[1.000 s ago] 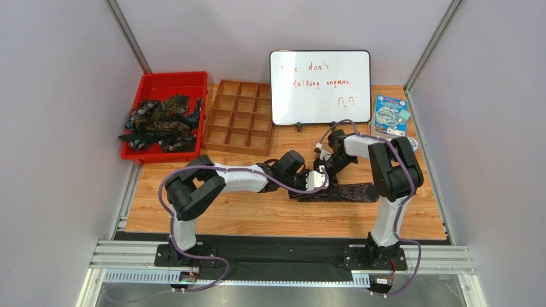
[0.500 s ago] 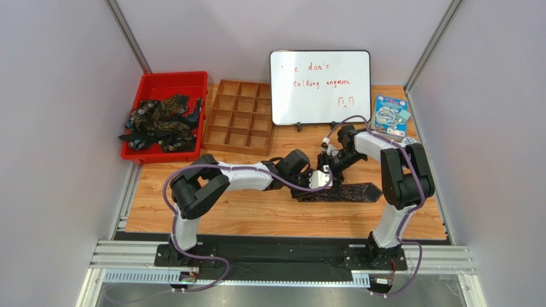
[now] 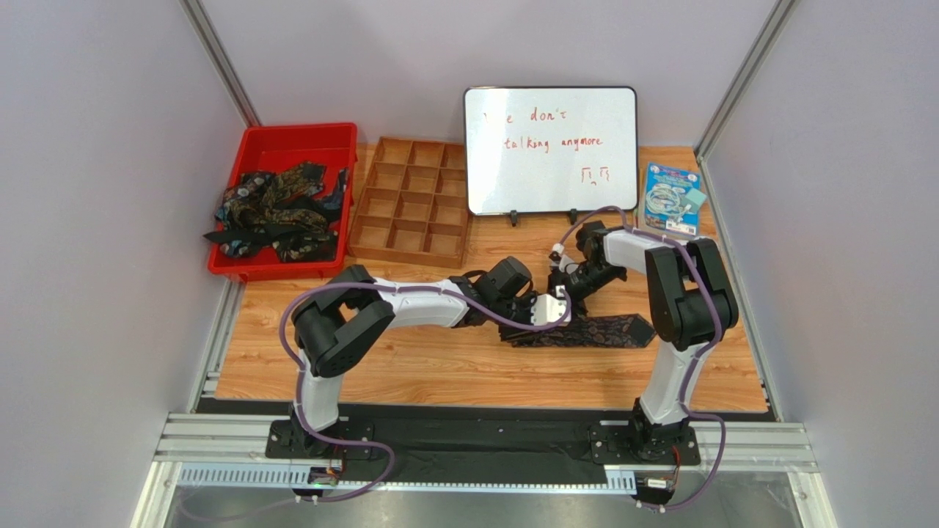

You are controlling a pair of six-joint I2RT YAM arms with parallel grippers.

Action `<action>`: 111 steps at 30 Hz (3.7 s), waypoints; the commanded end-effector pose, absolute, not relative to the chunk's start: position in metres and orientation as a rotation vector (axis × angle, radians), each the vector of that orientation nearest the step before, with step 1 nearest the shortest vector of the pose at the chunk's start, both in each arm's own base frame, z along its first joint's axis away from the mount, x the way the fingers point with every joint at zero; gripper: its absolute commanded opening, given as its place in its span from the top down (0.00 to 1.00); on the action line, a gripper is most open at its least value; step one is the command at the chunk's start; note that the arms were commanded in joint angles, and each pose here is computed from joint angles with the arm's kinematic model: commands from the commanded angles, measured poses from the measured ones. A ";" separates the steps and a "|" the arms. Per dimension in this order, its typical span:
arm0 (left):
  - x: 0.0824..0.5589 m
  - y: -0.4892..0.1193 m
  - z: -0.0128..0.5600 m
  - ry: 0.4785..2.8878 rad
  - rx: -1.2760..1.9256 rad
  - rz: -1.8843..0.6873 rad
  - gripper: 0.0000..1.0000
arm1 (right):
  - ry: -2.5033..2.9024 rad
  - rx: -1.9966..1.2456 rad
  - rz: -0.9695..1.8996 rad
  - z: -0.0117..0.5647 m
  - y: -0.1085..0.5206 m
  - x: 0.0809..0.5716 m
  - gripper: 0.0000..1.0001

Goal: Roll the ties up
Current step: Roll the tie at the center of the board.

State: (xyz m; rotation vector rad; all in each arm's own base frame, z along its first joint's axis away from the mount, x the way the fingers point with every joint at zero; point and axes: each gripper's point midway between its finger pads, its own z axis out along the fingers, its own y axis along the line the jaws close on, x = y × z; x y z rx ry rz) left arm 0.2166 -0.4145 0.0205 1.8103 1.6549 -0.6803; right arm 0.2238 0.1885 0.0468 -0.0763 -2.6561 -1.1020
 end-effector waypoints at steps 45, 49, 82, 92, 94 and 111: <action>0.230 -0.420 0.048 1.656 1.508 -0.835 0.17 | -2.824 -0.055 -0.830 -0.027 0.155 0.252 1.00; 0.230 -0.426 0.049 1.662 1.495 -0.849 0.20 | -2.824 -0.072 -0.830 -0.027 0.155 0.252 1.00; 0.229 -0.387 0.031 1.843 1.539 -0.695 0.85 | -2.808 -0.088 -0.840 -0.001 0.145 0.258 0.91; 0.236 -0.376 0.058 1.822 1.557 -0.611 0.83 | -2.759 -0.122 -0.713 -0.021 0.134 0.240 0.91; 0.234 -0.372 0.039 1.870 1.596 -0.589 0.82 | -2.770 -0.113 -0.737 -0.017 0.135 0.244 0.91; 0.224 -0.361 -0.005 1.963 1.701 -0.556 0.73 | -2.653 -0.104 -1.295 0.075 0.199 0.252 0.56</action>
